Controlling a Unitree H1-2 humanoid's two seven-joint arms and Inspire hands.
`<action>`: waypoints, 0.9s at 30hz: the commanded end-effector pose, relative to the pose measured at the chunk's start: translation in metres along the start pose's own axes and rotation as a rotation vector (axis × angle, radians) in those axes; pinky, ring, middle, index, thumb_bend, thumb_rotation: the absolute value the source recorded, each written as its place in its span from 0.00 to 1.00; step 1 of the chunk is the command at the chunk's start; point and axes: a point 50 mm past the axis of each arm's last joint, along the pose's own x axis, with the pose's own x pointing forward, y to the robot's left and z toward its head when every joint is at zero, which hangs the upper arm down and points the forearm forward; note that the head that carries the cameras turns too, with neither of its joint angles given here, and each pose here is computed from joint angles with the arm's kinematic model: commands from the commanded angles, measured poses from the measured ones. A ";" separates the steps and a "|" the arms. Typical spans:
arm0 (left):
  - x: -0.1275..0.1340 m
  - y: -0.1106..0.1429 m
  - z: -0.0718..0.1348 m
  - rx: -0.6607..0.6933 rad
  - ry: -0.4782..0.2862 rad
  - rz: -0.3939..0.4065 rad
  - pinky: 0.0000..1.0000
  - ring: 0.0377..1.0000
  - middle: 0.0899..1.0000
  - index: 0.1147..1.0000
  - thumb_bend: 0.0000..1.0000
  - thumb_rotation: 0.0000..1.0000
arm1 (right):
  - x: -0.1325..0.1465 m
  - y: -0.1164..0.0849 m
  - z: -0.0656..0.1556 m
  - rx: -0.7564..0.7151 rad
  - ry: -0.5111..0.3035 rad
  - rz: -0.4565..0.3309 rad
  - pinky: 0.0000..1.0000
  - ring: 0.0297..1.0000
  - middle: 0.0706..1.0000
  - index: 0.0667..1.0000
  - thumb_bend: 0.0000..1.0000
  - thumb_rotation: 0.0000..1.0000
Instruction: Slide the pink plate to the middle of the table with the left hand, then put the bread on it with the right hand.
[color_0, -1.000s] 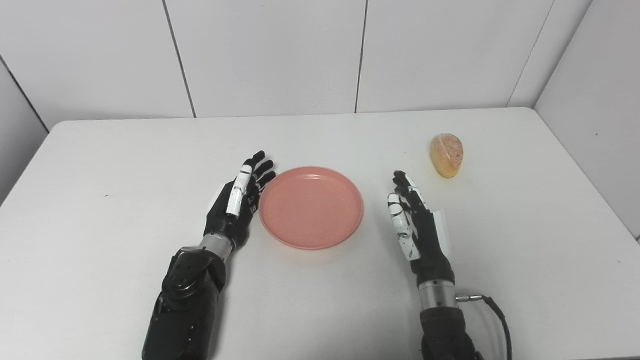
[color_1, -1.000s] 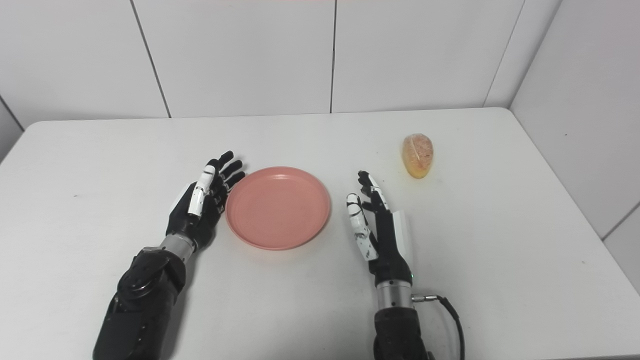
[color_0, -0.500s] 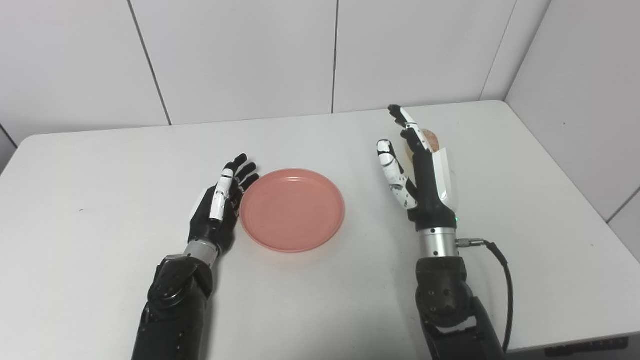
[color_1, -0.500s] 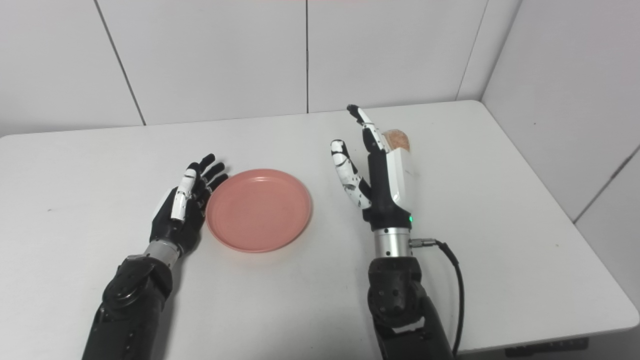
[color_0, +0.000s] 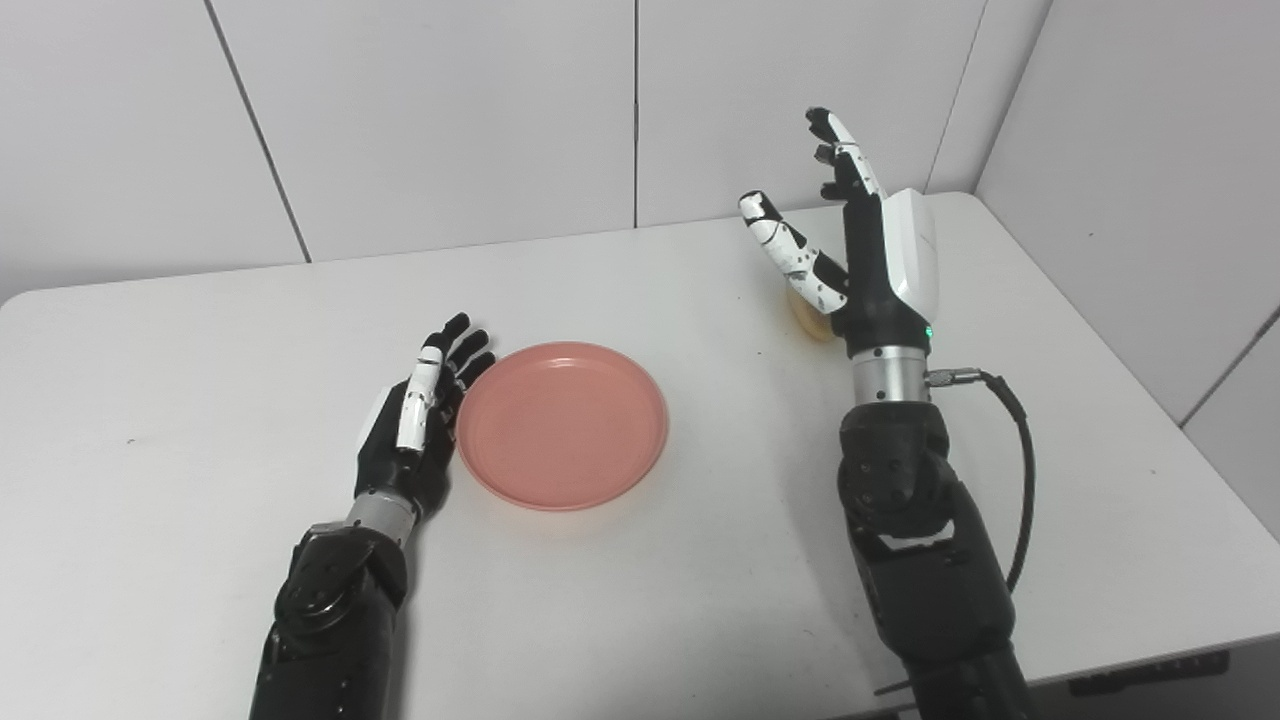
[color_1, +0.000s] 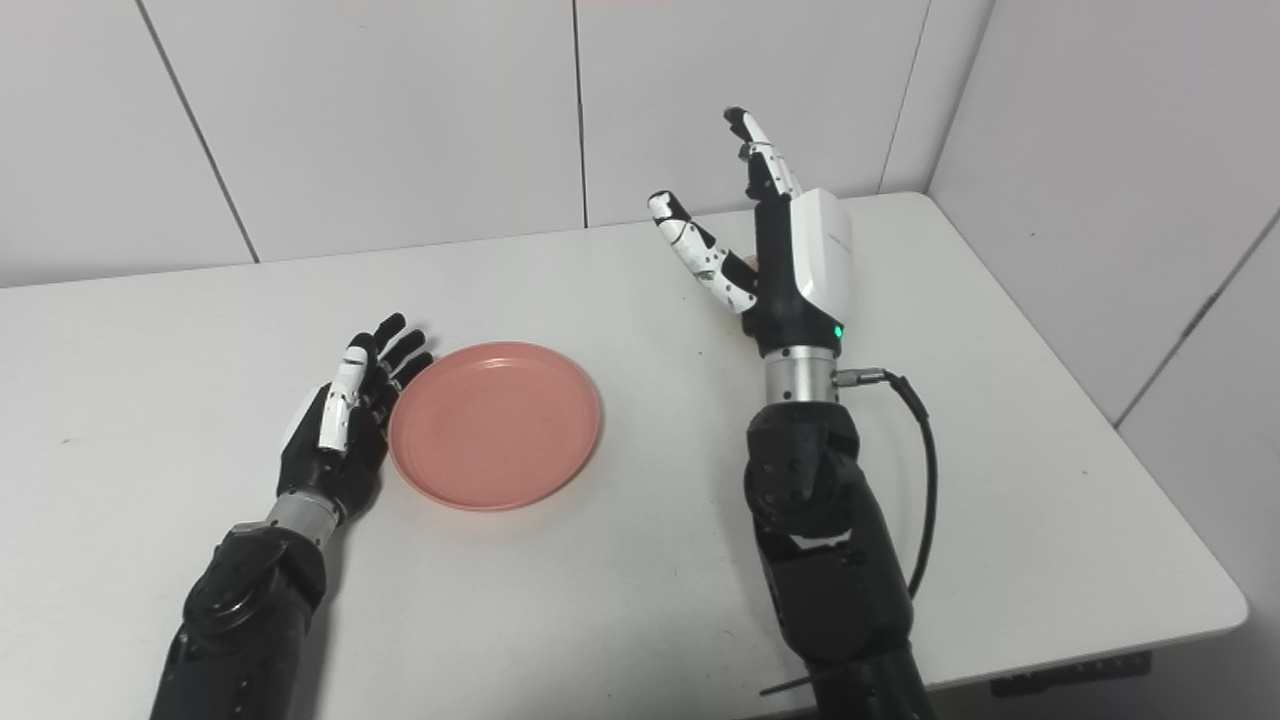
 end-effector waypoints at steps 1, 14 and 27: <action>-0.002 0.002 -0.015 -0.013 0.068 0.007 0.92 0.92 0.92 0.90 0.32 1.00 | 0.021 -0.010 0.011 -0.027 -0.017 -0.047 0.73 0.83 0.88 0.88 0.63 0.79; -0.005 0.002 -0.013 0.000 0.063 0.001 0.92 0.92 0.92 0.91 0.32 1.00 | 0.050 -0.002 -0.011 -0.253 0.179 0.004 0.66 0.83 0.93 0.98 0.81 0.61; -0.005 0.001 -0.014 0.006 0.062 -0.008 0.92 0.92 0.92 0.90 0.33 1.00 | 0.068 0.008 -0.055 -0.378 0.350 0.161 0.94 1.00 1.00 1.00 0.88 0.64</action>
